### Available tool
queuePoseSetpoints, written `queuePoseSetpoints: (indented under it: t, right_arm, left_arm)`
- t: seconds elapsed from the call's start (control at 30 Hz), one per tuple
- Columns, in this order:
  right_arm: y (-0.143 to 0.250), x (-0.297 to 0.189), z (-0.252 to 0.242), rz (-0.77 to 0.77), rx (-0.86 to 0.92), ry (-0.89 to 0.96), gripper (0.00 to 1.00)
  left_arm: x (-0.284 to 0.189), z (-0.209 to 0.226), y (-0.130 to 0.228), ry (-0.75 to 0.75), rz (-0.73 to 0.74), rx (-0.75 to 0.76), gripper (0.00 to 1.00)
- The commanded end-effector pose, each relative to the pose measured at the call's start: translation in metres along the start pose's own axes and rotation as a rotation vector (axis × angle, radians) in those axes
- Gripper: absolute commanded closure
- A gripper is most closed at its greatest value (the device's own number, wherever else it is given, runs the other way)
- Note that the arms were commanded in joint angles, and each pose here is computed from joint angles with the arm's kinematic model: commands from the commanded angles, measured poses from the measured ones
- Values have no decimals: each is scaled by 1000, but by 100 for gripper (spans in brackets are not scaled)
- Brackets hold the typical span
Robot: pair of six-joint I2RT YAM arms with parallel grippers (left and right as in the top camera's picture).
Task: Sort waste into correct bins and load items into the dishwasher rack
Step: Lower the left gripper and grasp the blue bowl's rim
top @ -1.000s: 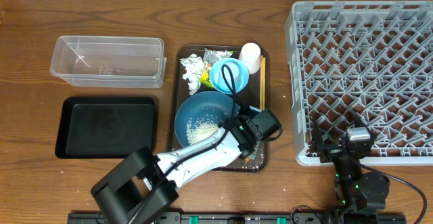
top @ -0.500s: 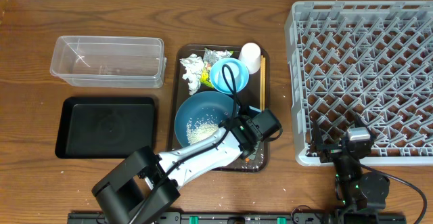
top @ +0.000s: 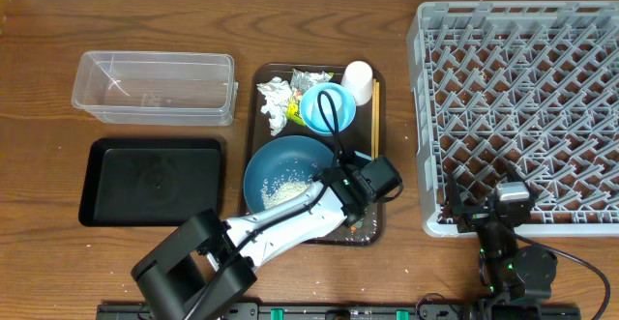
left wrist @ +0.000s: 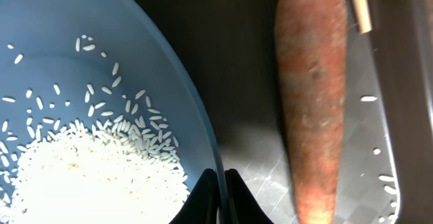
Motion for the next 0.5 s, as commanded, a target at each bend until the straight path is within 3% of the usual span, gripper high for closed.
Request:
queuePoseSetpoints:
  t: [0.0,0.47]
  right_arm:
    - [1,0,-3,2,-3,15,1]
    - [1,0,-3,2,-3,15,1]
  left_arm:
    - [-13,-1,-8,19,-22,-12,94]
    - [-82,17,-26,30,-214,-36,94]
Point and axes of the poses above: each gripper's point midway between its finger pads, its own x axis out along the fingers, its own z axis along the line the jaws close on, y = z × x, the point moved 3 cm from there along -x, back along the fingers, and after that the axes turned 12 degrees about x, right-handed, at the moved point
